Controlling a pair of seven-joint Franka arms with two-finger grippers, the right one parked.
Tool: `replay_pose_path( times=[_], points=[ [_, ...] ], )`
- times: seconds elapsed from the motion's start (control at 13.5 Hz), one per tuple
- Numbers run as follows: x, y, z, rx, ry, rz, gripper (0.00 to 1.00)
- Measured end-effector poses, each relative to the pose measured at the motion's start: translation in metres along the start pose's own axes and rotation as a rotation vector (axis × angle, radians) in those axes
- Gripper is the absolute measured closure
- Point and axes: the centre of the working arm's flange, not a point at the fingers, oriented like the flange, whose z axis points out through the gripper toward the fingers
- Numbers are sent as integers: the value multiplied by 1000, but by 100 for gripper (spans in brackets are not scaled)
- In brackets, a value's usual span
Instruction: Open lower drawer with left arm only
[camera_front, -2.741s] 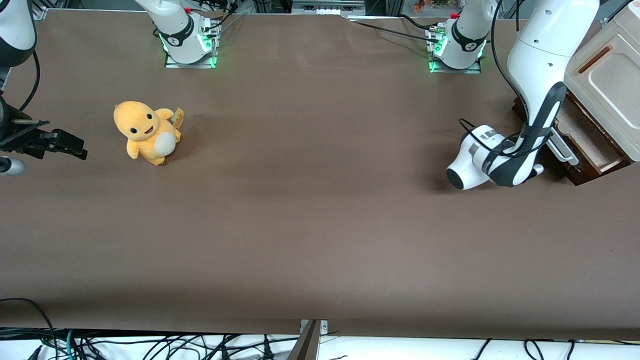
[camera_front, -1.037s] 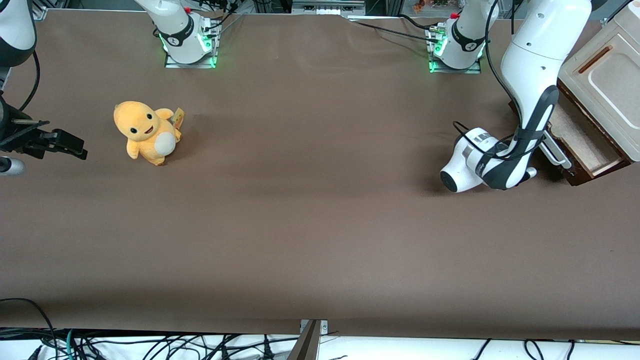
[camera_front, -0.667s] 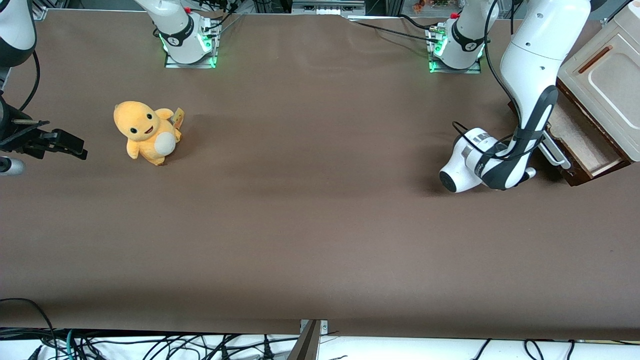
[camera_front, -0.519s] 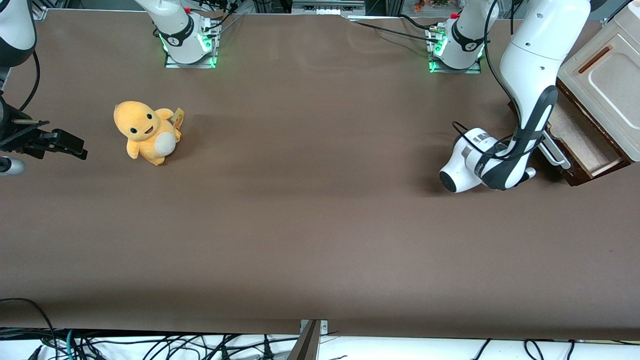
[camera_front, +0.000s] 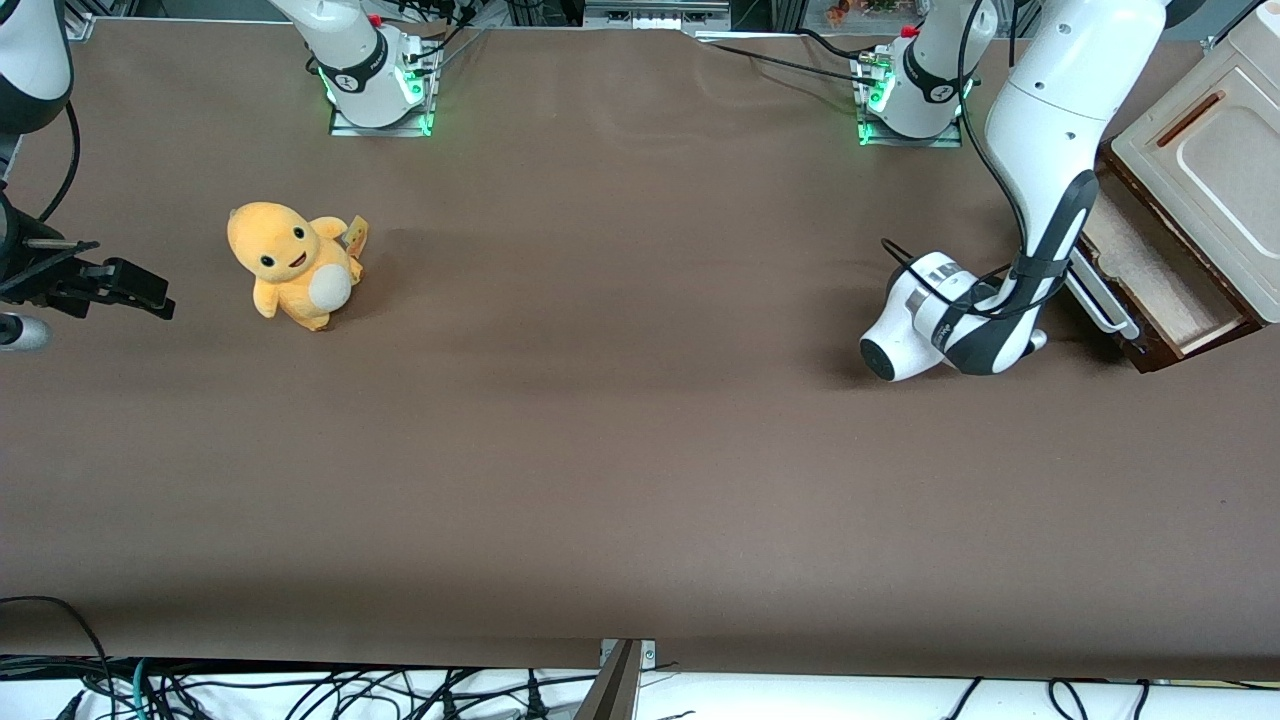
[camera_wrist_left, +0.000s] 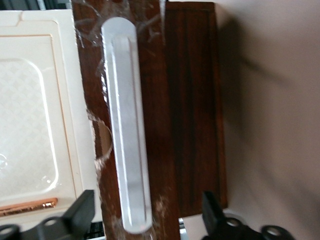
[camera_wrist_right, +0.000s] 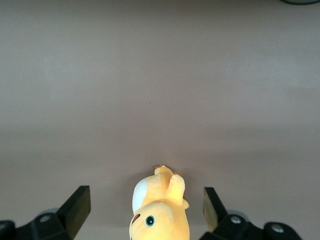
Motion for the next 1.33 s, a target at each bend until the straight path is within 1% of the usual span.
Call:
replay_pose_path(
  times=[0.07,0.22,0.3,0.37,0.52,0.67,0.74,0.96,1.19,1.26,1.33],
  points=[
    [-5,-1,-13,-35,-12,8,0],
    [-17,-12,-46,-121,-30,22,0],
    [-22,-23,-65,-173,-38,32,0],
    [-23,-38,-84,-233,-55,36,0],
    [-15,-74,-116,-361,-99,46,0],
    [-6,-109,-136,-458,-106,103,0],
    [-3,-125,-145,-505,-101,142,0],
    [-1,-182,-166,-644,-57,269,0],
    [-9,-258,-179,-786,10,351,0],
    [-12,-280,-182,-838,32,378,0],
    [-13,-301,-182,-903,43,414,0]
  ],
)
